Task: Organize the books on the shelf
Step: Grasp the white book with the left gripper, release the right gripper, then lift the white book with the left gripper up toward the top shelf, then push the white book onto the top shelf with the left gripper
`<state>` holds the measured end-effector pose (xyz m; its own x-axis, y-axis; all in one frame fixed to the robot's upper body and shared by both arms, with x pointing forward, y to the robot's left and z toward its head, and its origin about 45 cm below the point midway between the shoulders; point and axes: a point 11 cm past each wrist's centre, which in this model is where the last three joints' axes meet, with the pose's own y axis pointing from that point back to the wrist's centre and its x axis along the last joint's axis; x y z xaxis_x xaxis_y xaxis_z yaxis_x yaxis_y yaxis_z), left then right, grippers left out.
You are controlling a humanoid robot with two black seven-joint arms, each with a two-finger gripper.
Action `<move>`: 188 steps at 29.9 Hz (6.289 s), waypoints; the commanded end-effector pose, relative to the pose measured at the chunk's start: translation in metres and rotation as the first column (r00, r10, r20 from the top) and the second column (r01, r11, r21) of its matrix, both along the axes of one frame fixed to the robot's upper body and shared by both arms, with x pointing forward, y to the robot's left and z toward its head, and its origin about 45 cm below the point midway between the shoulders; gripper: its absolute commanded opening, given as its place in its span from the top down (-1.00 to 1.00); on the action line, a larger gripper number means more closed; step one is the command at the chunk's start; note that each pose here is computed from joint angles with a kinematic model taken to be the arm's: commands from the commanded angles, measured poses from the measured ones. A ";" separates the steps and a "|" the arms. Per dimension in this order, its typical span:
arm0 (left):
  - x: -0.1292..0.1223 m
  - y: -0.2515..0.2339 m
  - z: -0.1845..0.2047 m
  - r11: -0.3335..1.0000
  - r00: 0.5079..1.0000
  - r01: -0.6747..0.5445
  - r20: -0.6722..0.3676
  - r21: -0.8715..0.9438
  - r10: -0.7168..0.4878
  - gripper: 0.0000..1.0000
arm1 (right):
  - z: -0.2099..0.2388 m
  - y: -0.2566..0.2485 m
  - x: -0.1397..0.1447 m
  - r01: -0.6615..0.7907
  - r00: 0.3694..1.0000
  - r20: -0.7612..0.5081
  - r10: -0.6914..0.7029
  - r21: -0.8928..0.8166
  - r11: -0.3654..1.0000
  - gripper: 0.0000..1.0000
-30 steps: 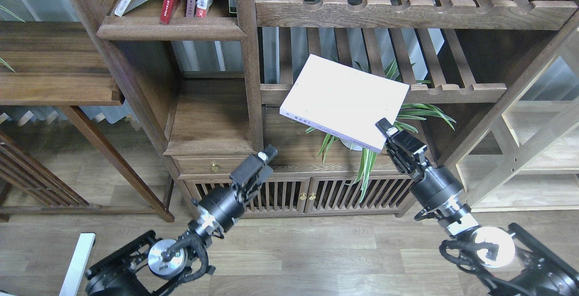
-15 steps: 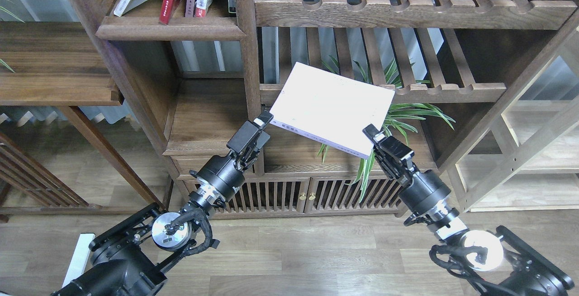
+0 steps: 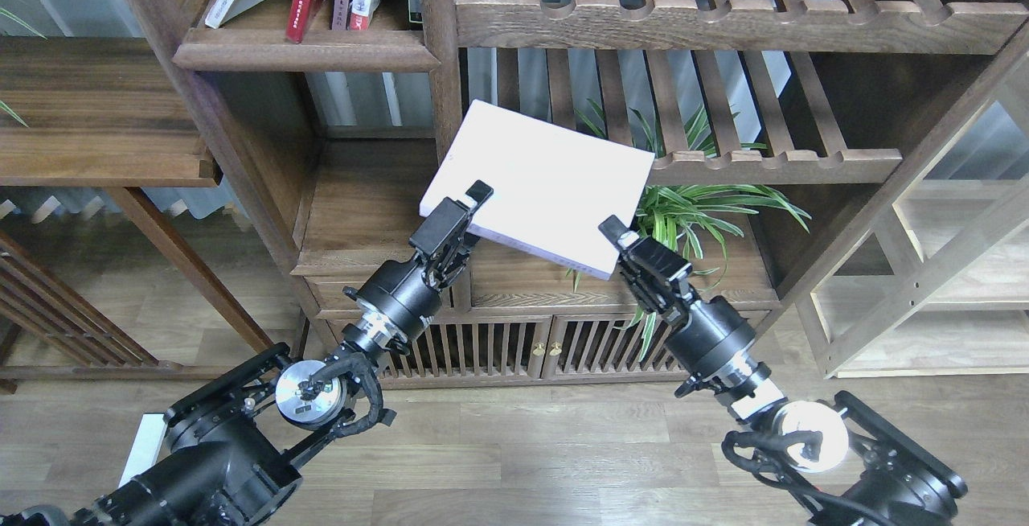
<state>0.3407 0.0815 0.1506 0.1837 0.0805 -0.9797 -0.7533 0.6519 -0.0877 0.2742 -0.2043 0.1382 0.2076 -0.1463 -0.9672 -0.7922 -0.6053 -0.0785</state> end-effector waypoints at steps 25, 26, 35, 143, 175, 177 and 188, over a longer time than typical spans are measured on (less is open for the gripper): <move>0.006 -0.002 0.008 1.000 1.000 0.004 0.024 0.001 -0.004 -0.76 | -0.006 0.019 -0.010 -0.037 0.999 -0.013 0.037 0.014 0.999 0.97; 0.007 -0.002 0.009 1.000 1.000 0.004 0.026 0.002 -0.004 -0.76 | -0.006 0.019 -0.009 -0.038 0.999 -0.011 0.038 0.012 0.999 0.97; 0.007 -0.002 0.010 1.000 1.000 0.004 0.027 0.000 -0.004 -0.69 | -0.007 0.023 -0.011 -0.052 0.999 -0.007 0.052 0.004 0.999 0.97; 0.001 0.153 0.228 0.575 0.572 -0.536 0.767 0.618 -0.291 1.00 | -0.014 -0.128 0.094 0.339 0.940 0.061 -0.336 -0.282 0.898 -0.91; 0.018 0.166 0.304 0.501 0.474 -0.697 0.854 0.513 -0.216 1.00 | -0.014 -0.131 0.096 0.347 0.937 0.059 -0.344 -0.281 0.895 -0.91; 0.018 0.170 0.311 0.497 0.465 -0.712 0.863 0.496 -0.196 1.00 | -0.015 -0.131 0.095 0.347 0.937 0.058 -0.345 -0.282 0.895 -0.91; 0.018 0.180 0.328 0.488 0.435 -0.746 0.886 0.454 -0.159 1.00 | -0.022 -0.134 0.095 0.352 0.933 0.038 -0.357 -0.295 0.889 -0.91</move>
<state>0.3585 0.2601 0.4775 0.5176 0.8487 0.1083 -0.7692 0.5170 -0.3755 0.3695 -0.3373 0.1192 0.0842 -0.4813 -0.8725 -0.9567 -0.2838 0.0642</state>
